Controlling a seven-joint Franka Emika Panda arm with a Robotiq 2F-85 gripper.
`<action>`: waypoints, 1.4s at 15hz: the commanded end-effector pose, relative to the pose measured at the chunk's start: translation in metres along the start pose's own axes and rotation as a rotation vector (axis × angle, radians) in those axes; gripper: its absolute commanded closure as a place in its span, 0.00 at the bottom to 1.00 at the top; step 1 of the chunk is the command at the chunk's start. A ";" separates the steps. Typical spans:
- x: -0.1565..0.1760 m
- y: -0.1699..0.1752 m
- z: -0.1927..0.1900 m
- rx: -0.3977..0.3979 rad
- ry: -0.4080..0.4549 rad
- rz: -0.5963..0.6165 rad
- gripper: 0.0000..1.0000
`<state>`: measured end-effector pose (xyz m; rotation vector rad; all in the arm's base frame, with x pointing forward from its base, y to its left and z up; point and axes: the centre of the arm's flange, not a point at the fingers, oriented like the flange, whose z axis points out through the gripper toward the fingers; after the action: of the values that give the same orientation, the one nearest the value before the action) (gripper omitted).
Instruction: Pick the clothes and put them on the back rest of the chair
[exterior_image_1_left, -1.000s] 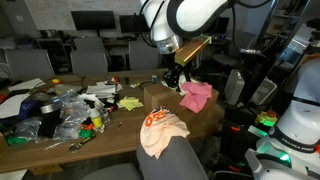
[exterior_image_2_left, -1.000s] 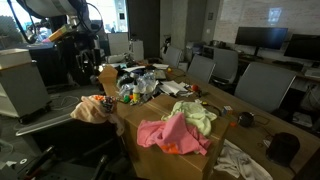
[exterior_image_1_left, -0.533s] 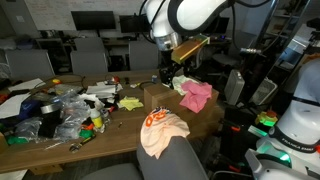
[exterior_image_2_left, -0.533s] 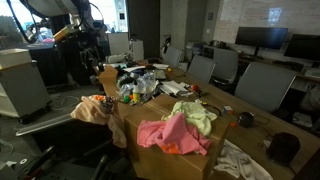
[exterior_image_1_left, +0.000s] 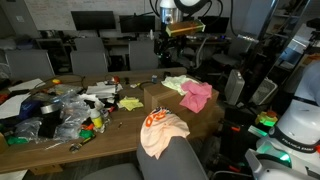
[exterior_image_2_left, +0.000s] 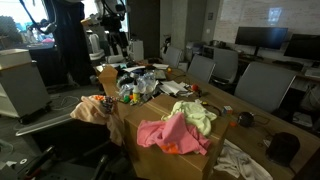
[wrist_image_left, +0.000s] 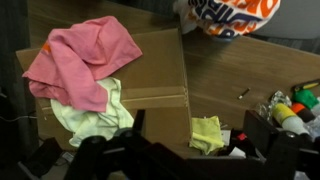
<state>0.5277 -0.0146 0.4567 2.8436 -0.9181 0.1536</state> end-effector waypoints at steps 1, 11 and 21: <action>0.030 0.032 -0.014 0.094 0.062 0.162 0.00; 0.086 0.118 0.060 0.206 0.006 0.617 0.00; 0.058 0.139 0.179 0.122 -0.202 0.867 0.00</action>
<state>0.5119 -0.1826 0.3261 2.4456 -2.0710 0.0424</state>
